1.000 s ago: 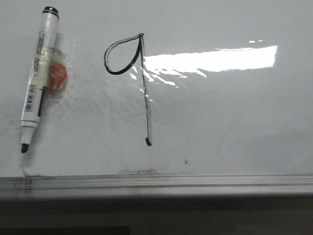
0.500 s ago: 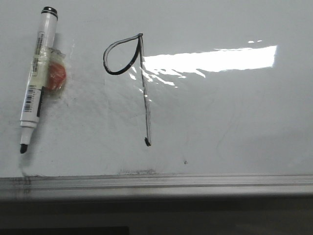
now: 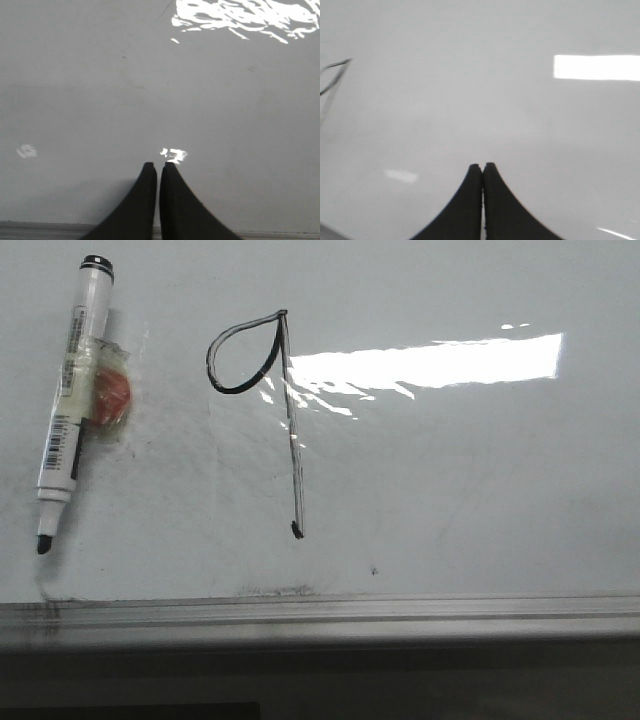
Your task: Write number 9 on whiteboard
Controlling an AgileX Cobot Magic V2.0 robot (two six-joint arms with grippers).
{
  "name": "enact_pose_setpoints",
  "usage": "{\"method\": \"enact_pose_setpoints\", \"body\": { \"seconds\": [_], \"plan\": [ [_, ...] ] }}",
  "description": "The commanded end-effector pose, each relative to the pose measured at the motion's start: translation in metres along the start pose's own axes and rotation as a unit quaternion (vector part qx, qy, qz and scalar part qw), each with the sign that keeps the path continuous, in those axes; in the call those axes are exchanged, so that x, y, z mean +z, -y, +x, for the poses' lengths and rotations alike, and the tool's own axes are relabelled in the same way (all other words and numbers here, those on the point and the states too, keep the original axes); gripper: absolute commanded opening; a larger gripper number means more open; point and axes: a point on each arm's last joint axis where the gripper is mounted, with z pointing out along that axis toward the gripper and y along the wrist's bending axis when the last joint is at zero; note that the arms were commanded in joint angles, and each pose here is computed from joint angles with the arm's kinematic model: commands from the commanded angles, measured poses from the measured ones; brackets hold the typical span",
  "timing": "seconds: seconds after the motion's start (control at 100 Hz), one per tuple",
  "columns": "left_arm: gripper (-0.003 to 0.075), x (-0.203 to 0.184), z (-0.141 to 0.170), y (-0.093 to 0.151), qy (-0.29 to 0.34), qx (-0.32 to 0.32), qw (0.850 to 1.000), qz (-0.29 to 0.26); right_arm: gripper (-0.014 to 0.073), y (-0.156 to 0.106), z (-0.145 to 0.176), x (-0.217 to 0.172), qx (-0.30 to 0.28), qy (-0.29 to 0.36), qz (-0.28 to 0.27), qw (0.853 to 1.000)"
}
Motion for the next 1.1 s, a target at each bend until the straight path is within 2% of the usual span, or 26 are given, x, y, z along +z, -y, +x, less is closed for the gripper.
{"method": "enact_pose_setpoints", "body": {
  "seconds": [0.0, 0.15, 0.31, 0.36, 1.09],
  "plan": [
    [-0.002, 0.002, 0.007, -0.001, 0.016, -0.008, 1.0, 0.002, -0.0064, 0.008, -0.001, -0.001, -0.027, 0.016, 0.051, 0.998],
    [-0.002, 0.002, 0.007, -0.001, 0.016, -0.008, 1.0, 0.002, -0.0064, 0.019, 0.016, -0.014, -0.016, -0.064, 0.141, 0.988],
    [-0.002, 0.002, 0.007, -0.001, 0.016, -0.008, 1.0, 0.002, -0.0064, 0.02, 0.024, -0.028, -0.002, -0.083, 0.186, 0.979],
    [-0.002, 0.002, 0.007, -0.001, 0.016, -0.008, 1.0, 0.002, -0.0064, 0.02, 0.029, -0.028, 0.004, -0.11, 0.187, 0.976],
    [-0.002, 0.002, 0.007, -0.001, 0.014, -0.008, 1.0, 0.002, -0.0064, 0.02, 0.028, -0.029, 0.004, -0.107, 0.187, 0.977]
  ]
}}
